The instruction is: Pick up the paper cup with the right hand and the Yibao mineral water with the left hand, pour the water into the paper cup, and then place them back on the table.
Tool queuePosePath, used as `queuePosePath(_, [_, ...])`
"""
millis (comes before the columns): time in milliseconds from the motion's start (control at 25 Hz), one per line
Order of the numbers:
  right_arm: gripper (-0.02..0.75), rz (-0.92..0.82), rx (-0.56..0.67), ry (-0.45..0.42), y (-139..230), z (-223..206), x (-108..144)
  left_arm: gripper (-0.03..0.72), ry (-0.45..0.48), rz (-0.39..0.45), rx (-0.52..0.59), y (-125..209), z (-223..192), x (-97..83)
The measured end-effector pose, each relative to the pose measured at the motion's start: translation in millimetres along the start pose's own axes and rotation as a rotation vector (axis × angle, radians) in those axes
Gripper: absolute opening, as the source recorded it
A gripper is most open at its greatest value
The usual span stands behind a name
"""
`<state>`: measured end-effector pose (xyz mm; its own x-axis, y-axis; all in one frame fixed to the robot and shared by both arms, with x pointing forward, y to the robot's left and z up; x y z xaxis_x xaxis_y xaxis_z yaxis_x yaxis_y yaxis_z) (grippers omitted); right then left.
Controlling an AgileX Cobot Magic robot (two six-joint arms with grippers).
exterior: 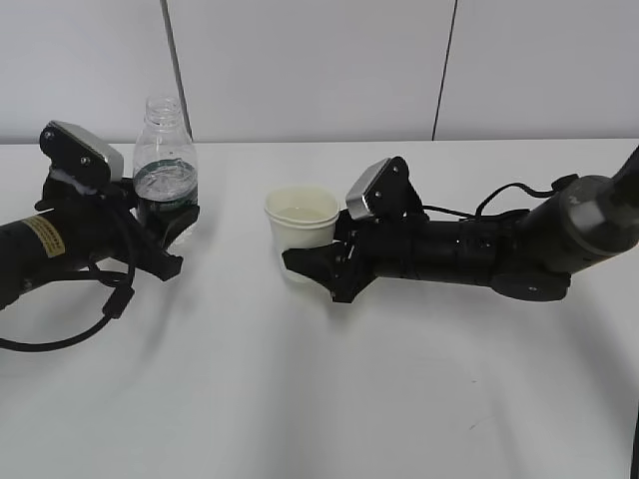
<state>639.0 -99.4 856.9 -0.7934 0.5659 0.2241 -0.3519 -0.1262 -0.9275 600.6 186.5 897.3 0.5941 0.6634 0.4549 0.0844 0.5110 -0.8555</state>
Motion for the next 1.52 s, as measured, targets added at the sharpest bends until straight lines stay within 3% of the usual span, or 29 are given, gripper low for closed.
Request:
queuePosePath(520, [0.531, -0.088, -0.023, 0.198, 8, 45, -62, 0.381, 0.120, 0.101, -0.040, 34, -12, -35.9])
queuePosePath(760, [0.531, -0.056, -0.001, 0.181, 26, 53, -52, 0.380, 0.142, 0.119, -0.038, 42, -14, -44.8])
queuePosePath(1000, [0.531, 0.003, -0.065, 0.169, 28, 58, -43, 0.379, 0.144, 0.122, -0.048, 41, -14, -46.2])
queuePosePath(1520, [0.531, 0.025, -0.058, 0.144, 32, 60, -37, 0.378, 0.178, 0.109, -0.066, 40, -14, -51.1])
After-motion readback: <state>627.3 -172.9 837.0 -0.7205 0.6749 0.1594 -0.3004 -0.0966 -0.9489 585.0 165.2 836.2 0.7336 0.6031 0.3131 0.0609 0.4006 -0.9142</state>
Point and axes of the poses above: a point on each arm's last joint axis where the gripper is mounted, z pointing back along that axis away from the gripper, x along the wrist's bending axis when the last joint is at zero, y = z × x, the point moved 4 cm from there along -z, pointing out along that axis toward the gripper, and after that the axes turned 15 degrees about -z, right-handed, at the moved point
